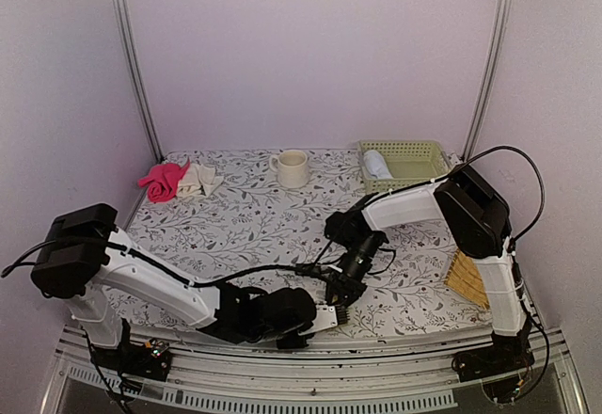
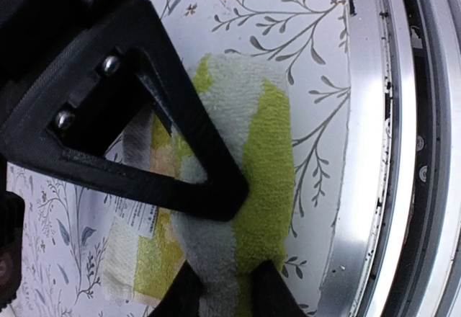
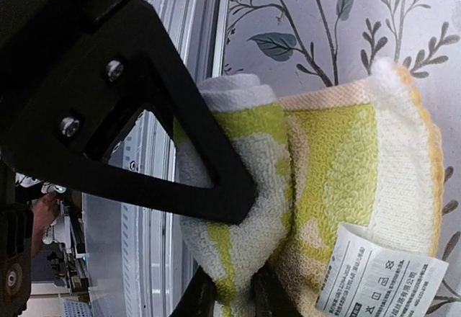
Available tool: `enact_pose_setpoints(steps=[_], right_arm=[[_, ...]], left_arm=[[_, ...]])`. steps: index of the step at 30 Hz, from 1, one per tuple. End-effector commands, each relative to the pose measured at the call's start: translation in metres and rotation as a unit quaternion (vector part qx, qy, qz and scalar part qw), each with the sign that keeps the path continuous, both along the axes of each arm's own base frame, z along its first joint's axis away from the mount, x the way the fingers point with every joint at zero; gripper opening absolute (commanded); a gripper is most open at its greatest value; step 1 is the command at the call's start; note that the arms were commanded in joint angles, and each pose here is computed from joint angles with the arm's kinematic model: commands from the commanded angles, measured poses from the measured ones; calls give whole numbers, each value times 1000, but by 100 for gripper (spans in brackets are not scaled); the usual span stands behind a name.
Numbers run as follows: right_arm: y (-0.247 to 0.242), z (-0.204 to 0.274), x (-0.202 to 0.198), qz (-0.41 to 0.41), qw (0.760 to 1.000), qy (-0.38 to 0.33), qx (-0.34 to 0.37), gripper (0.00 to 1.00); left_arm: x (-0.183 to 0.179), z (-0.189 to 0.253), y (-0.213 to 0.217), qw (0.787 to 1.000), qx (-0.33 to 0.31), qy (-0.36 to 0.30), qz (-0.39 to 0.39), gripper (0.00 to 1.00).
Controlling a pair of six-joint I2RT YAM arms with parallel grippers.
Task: Roll the towels
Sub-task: Roll the towel at the center of the board.
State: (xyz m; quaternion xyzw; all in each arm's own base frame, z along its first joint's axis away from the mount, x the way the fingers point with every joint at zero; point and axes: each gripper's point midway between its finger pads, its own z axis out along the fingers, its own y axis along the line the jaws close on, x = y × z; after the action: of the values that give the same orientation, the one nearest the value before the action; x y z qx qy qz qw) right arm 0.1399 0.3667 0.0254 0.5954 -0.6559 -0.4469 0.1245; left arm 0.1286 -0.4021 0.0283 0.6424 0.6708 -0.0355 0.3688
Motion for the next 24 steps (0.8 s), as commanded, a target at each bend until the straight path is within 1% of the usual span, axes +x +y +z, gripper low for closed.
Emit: enact_pose_setpoints(steps=[1, 3, 5, 8, 10, 13, 15, 17, 19, 23, 24], right_arm=[[-15, 1, 8, 11, 999, -44, -28, 29], [-21, 26, 22, -5, 997, -76, -13, 35], [-27, 57, 37, -26, 993, -115, 9, 39], [-38, 99, 56, -68, 982, -172, 38, 40], [-44, 125, 62, -93, 970, -214, 64, 40], [-53, 149, 69, -123, 944, -289, 99, 41], [-62, 155, 65, -134, 929, -325, 114, 41], [-70, 156, 60, -134, 919, -349, 124, 41], [-75, 153, 54, -124, 912, -370, 128, 41], [-76, 118, 43, -80, 901, -416, 93, 42], [-75, 109, 41, -68, 896, -431, 84, 43]], left_arm=[[-10, -12, -1, 998, 6, 68, -11, 20], [-10, -13, 2, 995, 9, 97, -4, 19], [-11, -16, 6, 992, 12, 128, 5, 18], [-14, -21, 7, 983, 14, 182, 12, 18], [-12, -24, 7, 974, 15, 224, 25, 18], [-7, -21, 3, 956, 2, 292, 38, 17], [-5, -18, 1, 936, -13, 349, 46, 17], [0, -18, -1, 912, -26, 405, 60, 17], [5, -16, -2, 890, -40, 448, 75, 17], [15, -20, -4, 838, -65, 531, 106, 17], [18, -19, -5, 829, -73, 543, 109, 17]])
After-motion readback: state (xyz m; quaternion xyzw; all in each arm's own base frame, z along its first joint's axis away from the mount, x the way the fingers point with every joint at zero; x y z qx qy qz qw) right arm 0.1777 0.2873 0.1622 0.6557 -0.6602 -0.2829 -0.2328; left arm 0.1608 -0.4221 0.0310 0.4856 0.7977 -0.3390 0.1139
